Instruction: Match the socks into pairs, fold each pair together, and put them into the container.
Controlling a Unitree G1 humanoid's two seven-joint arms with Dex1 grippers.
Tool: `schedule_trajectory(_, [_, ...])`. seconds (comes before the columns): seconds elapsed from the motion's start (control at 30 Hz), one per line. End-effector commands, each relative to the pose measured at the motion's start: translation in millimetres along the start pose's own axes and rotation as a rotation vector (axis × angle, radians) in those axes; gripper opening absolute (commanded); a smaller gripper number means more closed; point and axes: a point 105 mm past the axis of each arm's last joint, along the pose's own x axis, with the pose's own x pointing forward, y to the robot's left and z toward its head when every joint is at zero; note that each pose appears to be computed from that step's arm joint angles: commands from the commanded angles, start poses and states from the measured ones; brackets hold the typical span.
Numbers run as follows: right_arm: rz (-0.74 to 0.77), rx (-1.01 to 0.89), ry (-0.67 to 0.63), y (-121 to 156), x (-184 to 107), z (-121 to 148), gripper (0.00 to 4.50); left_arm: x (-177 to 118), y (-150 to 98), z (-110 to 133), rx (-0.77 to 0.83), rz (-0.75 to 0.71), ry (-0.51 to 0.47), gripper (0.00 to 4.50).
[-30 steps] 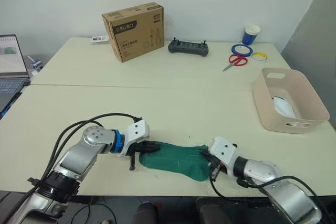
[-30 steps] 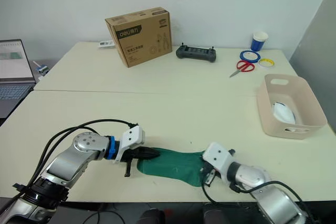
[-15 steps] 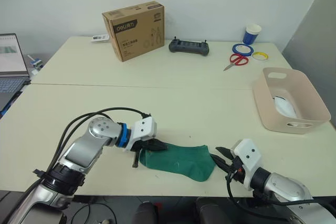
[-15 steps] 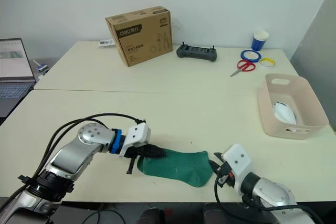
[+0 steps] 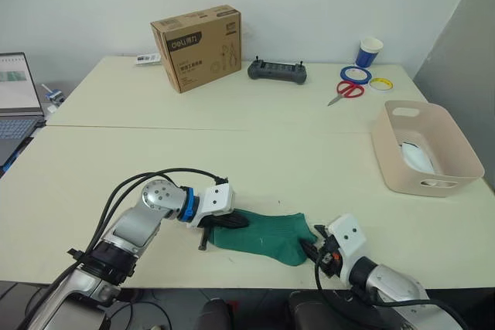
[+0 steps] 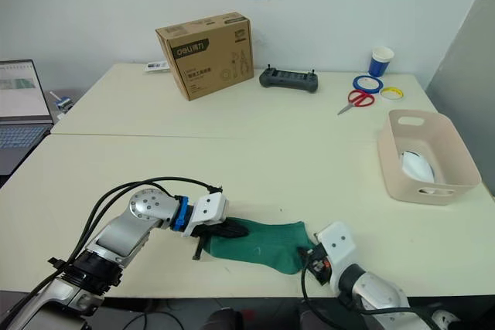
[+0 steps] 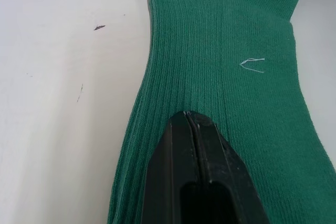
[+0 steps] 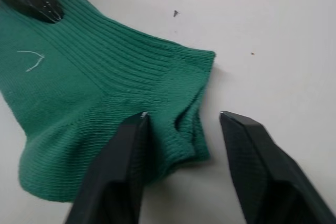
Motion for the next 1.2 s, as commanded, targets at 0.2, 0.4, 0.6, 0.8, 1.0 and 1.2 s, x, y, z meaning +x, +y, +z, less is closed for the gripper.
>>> schedule_trajectory(0.2, [-0.046,0.01,0.001,-20.3,-15.3,1.7,0.01,1.6,4.9,21.8,0.025,0.067,-0.041,0.0])
schedule_trajectory(0.4, [-0.075,-0.005,-0.018,-46.3,-36.6,16.6,0.01,29.6,4.2,42.7,0.051,0.026,-0.09,0.0])
schedule_trajectory(0.6, [0.035,0.004,-0.07,-34.9,-45.0,44.9,0.01,66.2,4.2,43.5,0.072,-0.003,-0.071,0.0])
schedule_trajectory(0.8, [0.198,-0.018,-0.06,-4.0,-41.5,59.9,0.01,75.5,2.5,34.3,0.073,-0.021,-0.047,0.0])
schedule_trajectory(1.0, [0.313,0.063,-0.023,16.1,-28.3,64.6,0.01,36.0,6.0,46.8,0.071,-0.011,-0.081,0.0])
schedule_trajectory(1.2, [0.356,0.109,0.012,23.7,-9.0,68.3,0.01,2.5,14.6,43.1,0.001,0.079,-0.068,0.0])
